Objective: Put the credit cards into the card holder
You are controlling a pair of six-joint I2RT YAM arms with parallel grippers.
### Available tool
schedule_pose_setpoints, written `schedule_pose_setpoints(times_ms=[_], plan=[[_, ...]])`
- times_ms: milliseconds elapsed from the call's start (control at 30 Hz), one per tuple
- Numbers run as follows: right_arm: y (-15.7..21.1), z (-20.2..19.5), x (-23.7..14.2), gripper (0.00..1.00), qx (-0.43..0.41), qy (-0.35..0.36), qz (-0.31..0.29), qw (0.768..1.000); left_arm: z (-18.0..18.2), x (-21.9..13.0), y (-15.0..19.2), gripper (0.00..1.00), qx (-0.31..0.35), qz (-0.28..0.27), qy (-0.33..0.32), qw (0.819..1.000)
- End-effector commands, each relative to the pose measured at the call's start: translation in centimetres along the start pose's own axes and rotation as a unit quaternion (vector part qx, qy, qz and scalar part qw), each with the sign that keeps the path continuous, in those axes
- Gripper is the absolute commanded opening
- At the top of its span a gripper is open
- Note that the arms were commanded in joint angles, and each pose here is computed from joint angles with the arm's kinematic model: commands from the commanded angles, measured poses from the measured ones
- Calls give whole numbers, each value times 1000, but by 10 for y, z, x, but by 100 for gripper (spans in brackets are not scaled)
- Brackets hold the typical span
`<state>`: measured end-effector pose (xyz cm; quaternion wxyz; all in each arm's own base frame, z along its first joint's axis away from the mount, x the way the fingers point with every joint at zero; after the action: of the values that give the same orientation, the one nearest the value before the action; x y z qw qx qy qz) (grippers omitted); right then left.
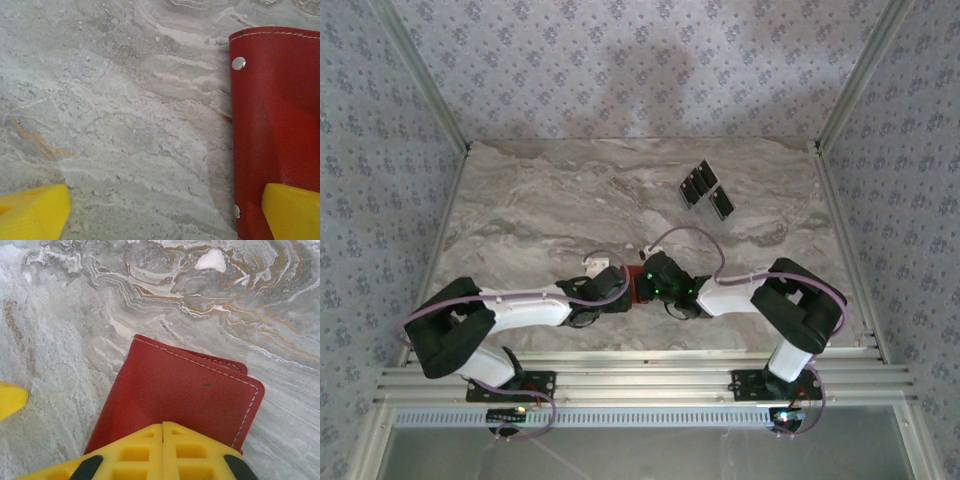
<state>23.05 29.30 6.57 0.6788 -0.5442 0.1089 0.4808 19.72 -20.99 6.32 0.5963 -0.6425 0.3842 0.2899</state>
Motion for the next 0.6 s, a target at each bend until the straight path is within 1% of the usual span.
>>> schedule_pose_setpoints(times_ms=[0,133,333,400,567], plan=[[105,-56,-1,0,-31,109,182,977,11,17,25,99,-2,46,-14,999],[113,-59,-1,0,-26,113,185,976,10,16,24,99,-5,42,-13,999],[101,-50,-6,0,-27,108,176,978,8,10,16,99,-9,30,-9,999],[89,-41,-6,9,-31,101,171,980,7,7,11,100,-9,23,-9,1000],[50,-16,-7,25,-30,77,153,985,4,-2,-4,100,-10,6,-2,1000]])
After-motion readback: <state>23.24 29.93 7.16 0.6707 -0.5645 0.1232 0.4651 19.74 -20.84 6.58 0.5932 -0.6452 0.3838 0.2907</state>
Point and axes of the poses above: each hand's point on the last joint's axis, 136 mm out from that joint toward the fingers, its own x axis out along the fingers, its own z axis along the line the jaws close on, y = z × x, the point moved 5 cm from there along -x, back along the fingers, and after that the axes turned 3 degrees about x, right-handed, at the moved point
